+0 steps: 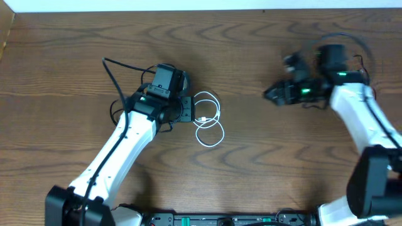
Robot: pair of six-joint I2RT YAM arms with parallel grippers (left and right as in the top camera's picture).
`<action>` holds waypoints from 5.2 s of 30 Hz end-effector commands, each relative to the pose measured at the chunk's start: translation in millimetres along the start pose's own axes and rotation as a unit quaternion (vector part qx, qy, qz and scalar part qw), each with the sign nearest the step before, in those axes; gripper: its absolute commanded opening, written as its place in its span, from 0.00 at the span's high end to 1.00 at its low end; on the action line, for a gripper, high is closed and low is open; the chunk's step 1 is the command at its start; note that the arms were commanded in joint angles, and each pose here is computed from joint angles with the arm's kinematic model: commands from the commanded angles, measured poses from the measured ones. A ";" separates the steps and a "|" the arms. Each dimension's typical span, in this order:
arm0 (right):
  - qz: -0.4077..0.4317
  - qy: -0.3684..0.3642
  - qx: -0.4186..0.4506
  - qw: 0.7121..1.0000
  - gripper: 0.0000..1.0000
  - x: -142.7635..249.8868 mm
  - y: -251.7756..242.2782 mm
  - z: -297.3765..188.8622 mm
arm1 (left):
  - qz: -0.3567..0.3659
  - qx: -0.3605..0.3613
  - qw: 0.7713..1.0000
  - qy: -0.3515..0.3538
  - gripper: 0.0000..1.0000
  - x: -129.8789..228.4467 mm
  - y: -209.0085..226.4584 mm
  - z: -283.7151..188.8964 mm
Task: Untangle cables
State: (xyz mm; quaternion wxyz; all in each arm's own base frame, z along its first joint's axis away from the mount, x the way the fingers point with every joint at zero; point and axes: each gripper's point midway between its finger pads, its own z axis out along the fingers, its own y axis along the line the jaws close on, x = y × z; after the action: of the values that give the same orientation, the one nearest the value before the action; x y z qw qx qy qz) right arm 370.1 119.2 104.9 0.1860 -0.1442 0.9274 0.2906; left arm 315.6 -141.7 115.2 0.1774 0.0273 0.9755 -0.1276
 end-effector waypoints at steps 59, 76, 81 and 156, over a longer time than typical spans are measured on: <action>-0.105 -0.285 0.240 0.922 0.99 -116.6 65.5 -94.5 | -0.007 -0.019 0.999 0.047 0.42 16.0 9.1 18.9; 0.085 -0.381 0.518 0.761 0.99 -82.5 -85.3 -289.0 | -0.007 -0.019 0.999 0.046 0.42 15.9 9.1 18.9; 0.184 -0.381 0.543 0.725 0.99 -43.2 -132.9 -321.5 | -0.007 -0.019 0.999 0.046 0.42 15.9 9.1 18.9; 0.094 -0.093 0.096 0.987 0.39 -22.8 -16.8 -70.4 | -0.401 -0.140 0.899 -0.109 0.55 -45.4 181.7 27.6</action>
State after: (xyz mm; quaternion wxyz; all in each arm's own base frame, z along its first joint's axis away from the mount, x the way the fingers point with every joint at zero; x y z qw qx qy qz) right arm 379.4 62.5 161.4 0.2600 0.0015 0.9390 0.2250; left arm 387.6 22.6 67.4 0.2195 -0.4021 0.8866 -0.0638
